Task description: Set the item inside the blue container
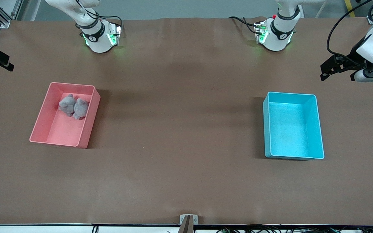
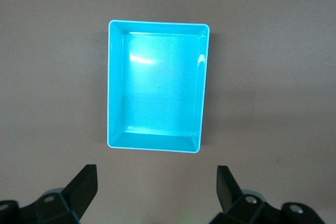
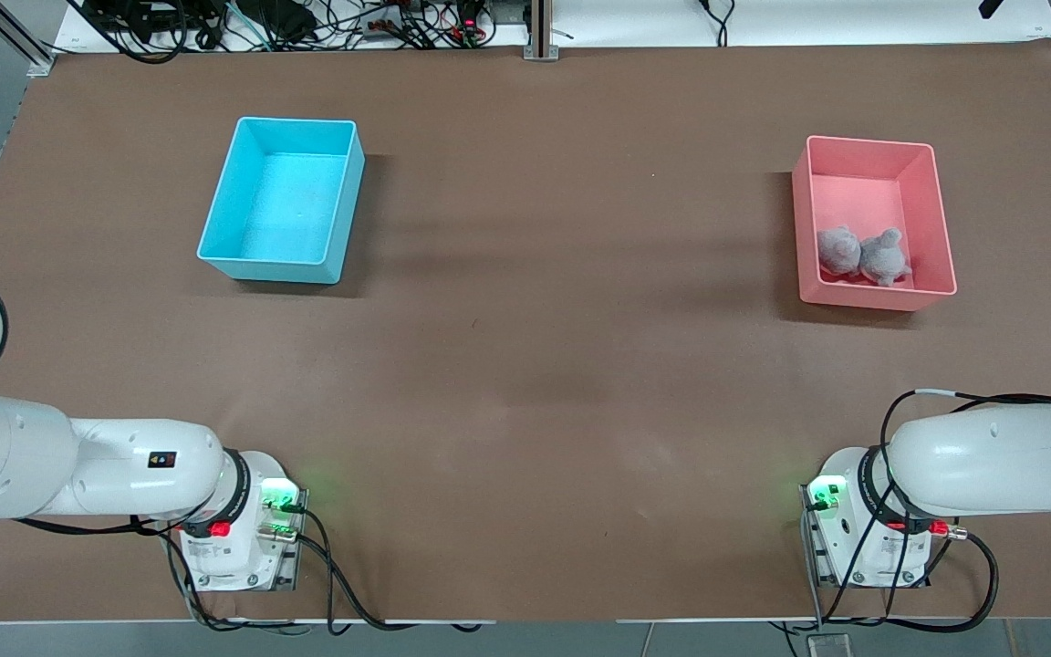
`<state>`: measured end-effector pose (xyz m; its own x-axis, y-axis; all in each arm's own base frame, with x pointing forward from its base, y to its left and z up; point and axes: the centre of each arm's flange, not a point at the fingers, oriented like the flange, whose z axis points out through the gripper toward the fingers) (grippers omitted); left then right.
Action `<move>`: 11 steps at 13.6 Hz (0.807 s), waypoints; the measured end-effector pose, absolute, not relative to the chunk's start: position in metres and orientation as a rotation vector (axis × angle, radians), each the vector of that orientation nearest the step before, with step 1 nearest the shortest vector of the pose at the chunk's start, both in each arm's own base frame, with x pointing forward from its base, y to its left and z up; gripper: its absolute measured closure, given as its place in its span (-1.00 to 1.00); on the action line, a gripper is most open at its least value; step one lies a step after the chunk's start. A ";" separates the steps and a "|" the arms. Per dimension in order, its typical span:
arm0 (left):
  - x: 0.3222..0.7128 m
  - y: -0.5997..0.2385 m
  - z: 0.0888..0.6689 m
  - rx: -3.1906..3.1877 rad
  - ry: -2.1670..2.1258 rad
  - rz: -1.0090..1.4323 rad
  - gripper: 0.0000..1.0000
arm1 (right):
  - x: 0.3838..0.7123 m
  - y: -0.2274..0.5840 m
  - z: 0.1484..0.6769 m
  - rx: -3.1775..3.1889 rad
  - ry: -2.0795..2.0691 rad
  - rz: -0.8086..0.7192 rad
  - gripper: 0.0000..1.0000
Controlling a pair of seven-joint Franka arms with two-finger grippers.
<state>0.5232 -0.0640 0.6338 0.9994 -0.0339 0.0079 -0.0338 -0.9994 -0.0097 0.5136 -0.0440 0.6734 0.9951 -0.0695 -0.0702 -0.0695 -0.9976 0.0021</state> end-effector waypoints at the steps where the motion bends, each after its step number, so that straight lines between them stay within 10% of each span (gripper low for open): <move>1: 0.523 -0.064 0.634 -3.131 0.053 -0.009 -1.00 | 0.514 -0.043 0.673 -3.134 0.107 0.111 -1.00; 11: 0.523 -0.060 0.641 -3.132 0.042 -0.005 -1.00 | 0.513 -0.039 0.674 -3.118 0.097 0.119 -1.00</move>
<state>0.5231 -0.0600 0.6405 0.9996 -0.0271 0.0030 -0.0271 -0.9996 -0.0091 0.5128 -0.0392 0.6738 0.9952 -0.0610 -0.0767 -0.0626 -0.9979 -0.0178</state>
